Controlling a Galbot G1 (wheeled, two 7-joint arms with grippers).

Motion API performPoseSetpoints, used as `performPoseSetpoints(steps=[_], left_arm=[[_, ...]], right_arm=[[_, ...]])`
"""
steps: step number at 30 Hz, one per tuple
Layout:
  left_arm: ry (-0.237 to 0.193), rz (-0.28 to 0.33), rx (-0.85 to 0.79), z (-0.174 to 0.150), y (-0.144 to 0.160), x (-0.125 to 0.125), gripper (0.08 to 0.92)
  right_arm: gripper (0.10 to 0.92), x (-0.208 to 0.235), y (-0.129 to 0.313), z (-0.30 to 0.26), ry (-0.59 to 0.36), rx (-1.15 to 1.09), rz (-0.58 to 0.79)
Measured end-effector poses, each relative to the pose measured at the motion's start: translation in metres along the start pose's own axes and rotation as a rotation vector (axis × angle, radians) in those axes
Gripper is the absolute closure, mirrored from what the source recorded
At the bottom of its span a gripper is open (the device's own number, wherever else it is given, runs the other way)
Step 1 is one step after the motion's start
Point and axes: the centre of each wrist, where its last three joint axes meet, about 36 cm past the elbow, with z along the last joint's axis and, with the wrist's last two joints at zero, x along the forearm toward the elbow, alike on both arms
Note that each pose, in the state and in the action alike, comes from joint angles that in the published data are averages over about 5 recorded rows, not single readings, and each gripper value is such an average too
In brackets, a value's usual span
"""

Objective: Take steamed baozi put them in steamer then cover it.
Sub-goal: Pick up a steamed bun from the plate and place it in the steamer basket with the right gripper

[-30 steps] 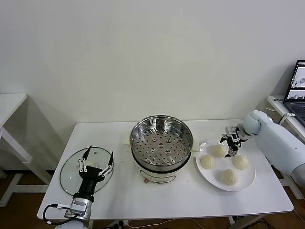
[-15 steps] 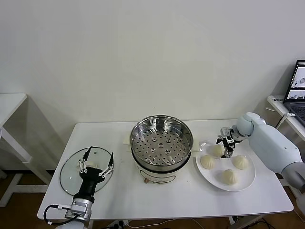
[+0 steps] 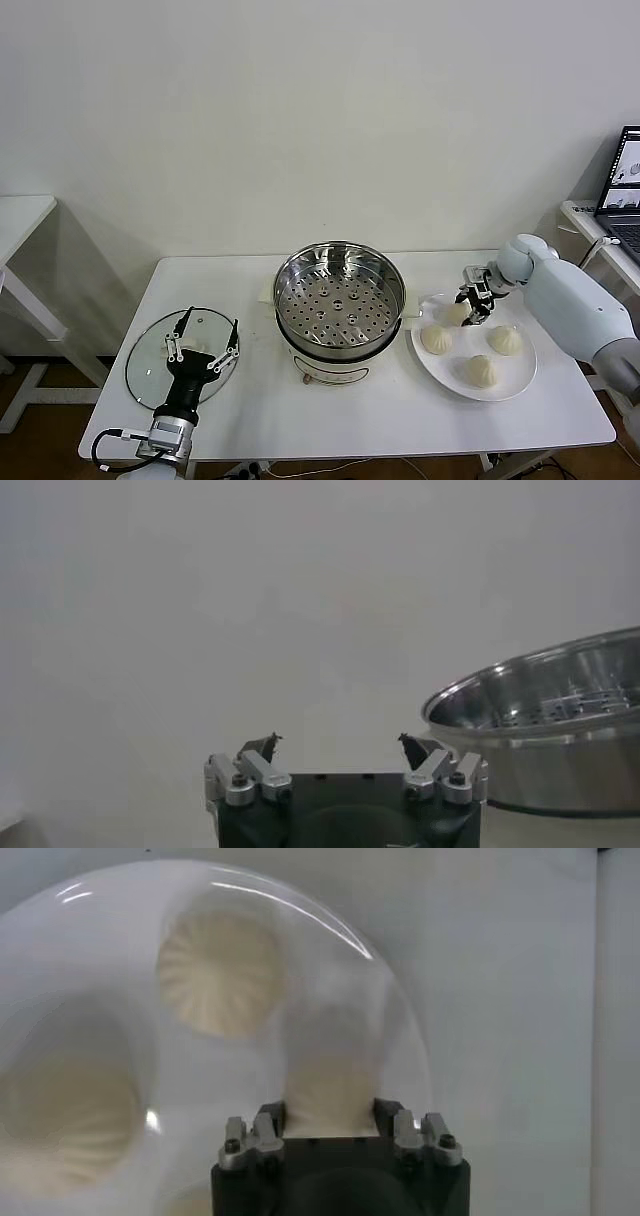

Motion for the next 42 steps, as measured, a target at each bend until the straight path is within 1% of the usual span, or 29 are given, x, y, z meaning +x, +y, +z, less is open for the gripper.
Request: performPoseSetpoints(steps=[5, 8, 12, 16, 21, 26, 31, 35, 42], left_arm=[[-0.004, 0.001, -0.003, -0.003, 0.000, 0.000, 0.177], [-0.005, 0.001, -0.005, -0.004, 0.000, 0.000, 0.177], [-0.008, 0.002, -0.007, -0.006, -0.001, 0.000, 0.177], [-0.008, 0.001, -0.009, -0.007, -0.001, 0.001, 0.177], [-0.010, -0.002, -0.015, -0.008, 0.001, 0.003, 0.177], [-0.010, -0.003, -0.024, -0.007, 0.004, 0.005, 0.177], [-0.012, -0.006, -0.030, -0.006, 0.008, 0.006, 0.177], [-0.015, -0.009, -0.033, -0.006, 0.012, 0.006, 0.177], [-0.015, -0.012, -0.034, -0.004, 0.016, 0.004, 0.177]], right_arm=[[0.408, 0.048, -0.012, -0.007, -0.025, 0.067, 0.044], [0.412, 0.086, -0.023, -0.025, -0.045, 0.155, 0.076], [0.421, 0.140, -0.037, -0.065, -0.069, 0.325, 0.118], [0.420, 0.187, -0.045, -0.111, -0.073, 0.521, 0.143], [0.420, 0.223, -0.052, -0.171, -0.057, 0.778, 0.138], [0.420, 0.229, -0.056, -0.226, -0.046, 1.009, 0.097], [0.420, 0.221, -0.062, -0.269, -0.034, 1.181, 0.058], [0.420, 0.205, -0.070, -0.292, -0.026, 1.275, 0.029], [0.420, 0.162, -0.084, -0.319, -0.037, 1.385, -0.004]])
